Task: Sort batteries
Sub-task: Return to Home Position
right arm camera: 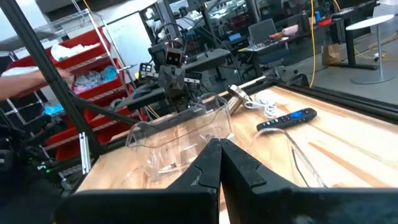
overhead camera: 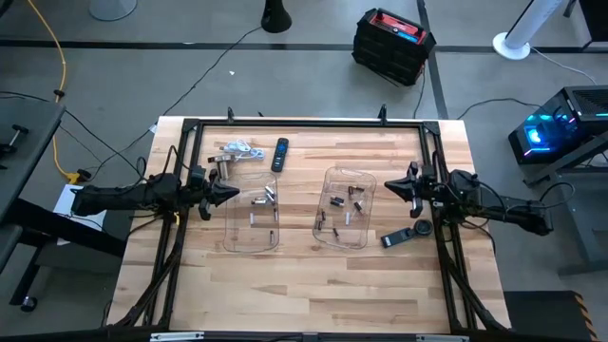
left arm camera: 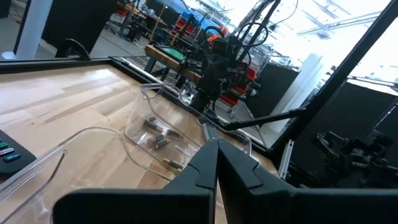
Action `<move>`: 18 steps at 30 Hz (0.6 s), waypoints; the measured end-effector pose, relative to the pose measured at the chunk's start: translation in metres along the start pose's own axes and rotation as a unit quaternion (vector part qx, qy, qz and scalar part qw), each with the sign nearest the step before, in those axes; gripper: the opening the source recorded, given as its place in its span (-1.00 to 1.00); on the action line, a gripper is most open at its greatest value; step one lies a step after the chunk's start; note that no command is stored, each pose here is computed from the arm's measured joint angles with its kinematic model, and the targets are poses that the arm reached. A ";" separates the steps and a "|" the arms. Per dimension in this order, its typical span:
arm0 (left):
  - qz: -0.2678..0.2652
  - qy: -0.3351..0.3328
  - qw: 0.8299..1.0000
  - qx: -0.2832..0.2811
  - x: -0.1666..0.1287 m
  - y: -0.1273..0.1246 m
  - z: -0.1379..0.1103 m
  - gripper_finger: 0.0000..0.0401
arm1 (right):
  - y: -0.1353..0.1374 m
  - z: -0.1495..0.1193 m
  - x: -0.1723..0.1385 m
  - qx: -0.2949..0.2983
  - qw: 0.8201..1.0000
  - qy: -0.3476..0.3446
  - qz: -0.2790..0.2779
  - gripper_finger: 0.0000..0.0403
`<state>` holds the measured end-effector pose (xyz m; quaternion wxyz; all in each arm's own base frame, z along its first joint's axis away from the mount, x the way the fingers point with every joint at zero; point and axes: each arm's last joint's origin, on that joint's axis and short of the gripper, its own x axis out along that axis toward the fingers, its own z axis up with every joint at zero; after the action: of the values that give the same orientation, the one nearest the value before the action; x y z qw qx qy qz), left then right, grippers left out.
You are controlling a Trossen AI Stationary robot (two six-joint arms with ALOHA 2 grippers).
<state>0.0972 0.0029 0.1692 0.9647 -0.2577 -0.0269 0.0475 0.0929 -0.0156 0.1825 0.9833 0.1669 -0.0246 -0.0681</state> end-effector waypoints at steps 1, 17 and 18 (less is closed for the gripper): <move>0.000 0.000 1.000 0.000 0.000 0.000 0.000 -1.00 | 0.000 0.000 0.000 0.000 1.000 0.002 -0.001 -1.00; 0.000 0.000 1.000 0.000 0.000 0.000 0.000 -1.00 | -0.001 -0.004 0.000 0.001 1.000 0.019 -0.007 -1.00; 0.000 0.000 1.000 0.000 0.000 0.000 0.000 -1.00 | -0.001 -0.004 0.000 0.001 1.000 0.019 -0.007 -1.00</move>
<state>0.0972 0.0029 0.1692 0.9647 -0.2577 -0.0270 0.0477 0.0929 -0.0156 0.1786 0.9830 0.1689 -0.0052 -0.0714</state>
